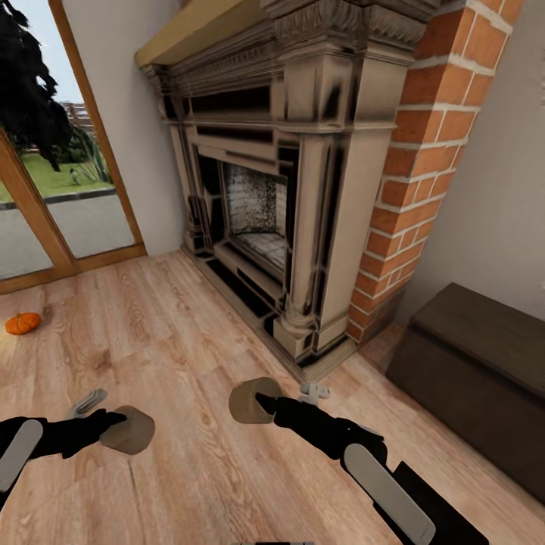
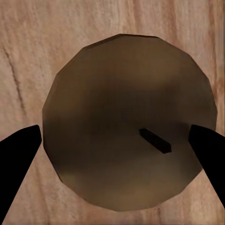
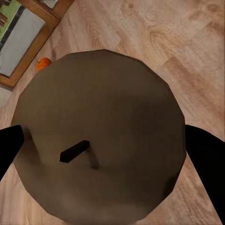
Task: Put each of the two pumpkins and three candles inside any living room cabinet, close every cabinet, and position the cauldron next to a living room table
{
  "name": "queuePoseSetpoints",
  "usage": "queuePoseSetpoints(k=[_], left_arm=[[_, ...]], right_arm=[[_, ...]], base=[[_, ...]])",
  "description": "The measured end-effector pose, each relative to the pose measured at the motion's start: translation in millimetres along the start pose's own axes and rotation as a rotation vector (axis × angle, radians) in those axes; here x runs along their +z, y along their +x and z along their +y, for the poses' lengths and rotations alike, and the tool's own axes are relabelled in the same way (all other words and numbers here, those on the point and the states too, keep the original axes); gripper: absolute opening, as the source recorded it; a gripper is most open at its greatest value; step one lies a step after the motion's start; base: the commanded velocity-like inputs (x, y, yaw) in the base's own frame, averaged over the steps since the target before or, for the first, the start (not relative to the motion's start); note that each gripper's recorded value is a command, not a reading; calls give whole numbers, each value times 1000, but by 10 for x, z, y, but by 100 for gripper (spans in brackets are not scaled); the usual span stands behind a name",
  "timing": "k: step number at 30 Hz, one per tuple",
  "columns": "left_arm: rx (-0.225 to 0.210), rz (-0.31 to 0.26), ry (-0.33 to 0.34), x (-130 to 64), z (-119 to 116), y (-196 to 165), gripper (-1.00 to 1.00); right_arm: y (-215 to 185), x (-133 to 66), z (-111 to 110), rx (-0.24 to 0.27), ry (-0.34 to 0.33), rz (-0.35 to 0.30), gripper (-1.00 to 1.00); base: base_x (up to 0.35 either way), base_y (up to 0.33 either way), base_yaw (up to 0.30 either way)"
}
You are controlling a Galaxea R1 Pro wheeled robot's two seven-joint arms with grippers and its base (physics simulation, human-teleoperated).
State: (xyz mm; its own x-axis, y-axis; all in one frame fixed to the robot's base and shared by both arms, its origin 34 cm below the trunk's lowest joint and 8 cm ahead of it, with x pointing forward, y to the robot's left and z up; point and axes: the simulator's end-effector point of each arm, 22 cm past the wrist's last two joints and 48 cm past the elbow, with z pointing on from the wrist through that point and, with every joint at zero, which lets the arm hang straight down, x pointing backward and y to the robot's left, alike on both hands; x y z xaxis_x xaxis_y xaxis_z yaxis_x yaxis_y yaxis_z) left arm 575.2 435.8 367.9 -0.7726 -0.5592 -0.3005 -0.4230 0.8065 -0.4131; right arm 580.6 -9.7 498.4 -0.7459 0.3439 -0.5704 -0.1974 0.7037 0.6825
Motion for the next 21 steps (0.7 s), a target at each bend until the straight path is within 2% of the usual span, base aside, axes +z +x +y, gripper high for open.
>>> queuePoseSetpoints(k=[9,21], left_arm=[[3,-27,29,-135,-142,-77,-100],[-16,-66,99,-328,-374,-190,-100]], right_arm=[[-123,-95,130,-22,-11,-30,-100],[-219,-193,221,-49,-10,-51,-100]], base=[[-19,0,-231],[-316,0,-262]])
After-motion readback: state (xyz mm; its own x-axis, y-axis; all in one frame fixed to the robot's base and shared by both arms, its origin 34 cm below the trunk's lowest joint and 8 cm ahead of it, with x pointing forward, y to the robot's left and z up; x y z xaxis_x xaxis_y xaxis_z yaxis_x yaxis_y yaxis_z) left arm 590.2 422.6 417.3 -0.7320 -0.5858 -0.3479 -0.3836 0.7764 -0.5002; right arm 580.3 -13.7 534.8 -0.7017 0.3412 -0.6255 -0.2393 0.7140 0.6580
